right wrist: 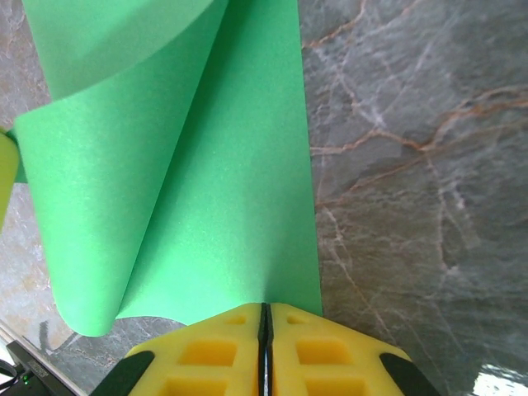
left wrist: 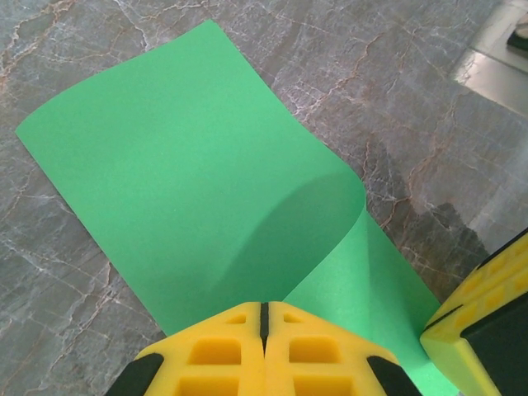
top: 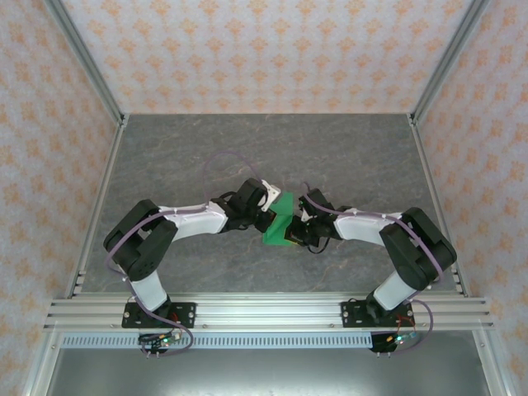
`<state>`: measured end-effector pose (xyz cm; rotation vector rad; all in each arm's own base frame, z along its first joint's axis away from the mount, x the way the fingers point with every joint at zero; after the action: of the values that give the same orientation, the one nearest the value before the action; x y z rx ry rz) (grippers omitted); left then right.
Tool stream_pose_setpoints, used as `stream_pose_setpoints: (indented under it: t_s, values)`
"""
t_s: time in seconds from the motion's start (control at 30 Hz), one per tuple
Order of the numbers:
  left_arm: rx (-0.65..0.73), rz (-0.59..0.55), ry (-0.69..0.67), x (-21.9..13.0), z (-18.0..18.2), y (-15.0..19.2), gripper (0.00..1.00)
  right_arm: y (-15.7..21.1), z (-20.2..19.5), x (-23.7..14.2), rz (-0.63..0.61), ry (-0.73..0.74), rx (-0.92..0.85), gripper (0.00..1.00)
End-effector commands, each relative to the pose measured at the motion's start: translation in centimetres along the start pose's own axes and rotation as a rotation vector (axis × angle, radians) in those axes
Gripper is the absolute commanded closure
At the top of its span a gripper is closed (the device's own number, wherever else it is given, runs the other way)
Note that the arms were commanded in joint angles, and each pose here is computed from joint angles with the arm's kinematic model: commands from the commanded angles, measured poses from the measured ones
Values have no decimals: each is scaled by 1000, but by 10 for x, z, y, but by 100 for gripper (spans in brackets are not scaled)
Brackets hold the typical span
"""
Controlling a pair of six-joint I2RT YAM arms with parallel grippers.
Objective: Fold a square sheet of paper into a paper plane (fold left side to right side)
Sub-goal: Fold the triangle a second time at the center of the table.
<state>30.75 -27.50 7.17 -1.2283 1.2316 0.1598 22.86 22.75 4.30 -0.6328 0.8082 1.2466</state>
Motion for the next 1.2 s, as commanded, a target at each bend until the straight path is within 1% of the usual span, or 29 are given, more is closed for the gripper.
stream_pose_setpoints:
  t_s: [0.0,1.17]
  values:
    - [17,10,-40,1,10,-3,100,4,-11,0,9,72,0,89]
    - [14,50,-79,16,19,8,100,6,-16,0,13,85,0,89]
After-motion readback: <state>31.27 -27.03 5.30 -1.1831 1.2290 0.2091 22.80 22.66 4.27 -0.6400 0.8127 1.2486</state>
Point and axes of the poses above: each hand's point on the last joint's axis, 136 mm out from that joint toward the fingers, its own x axis out along the fingers, its own z axis along the line the jaws close on, y = z × x, the point moved 3 cm from there along -x, back along the fingers, and after that the axes turned 2 degrees about x, right-handed, at the moved point
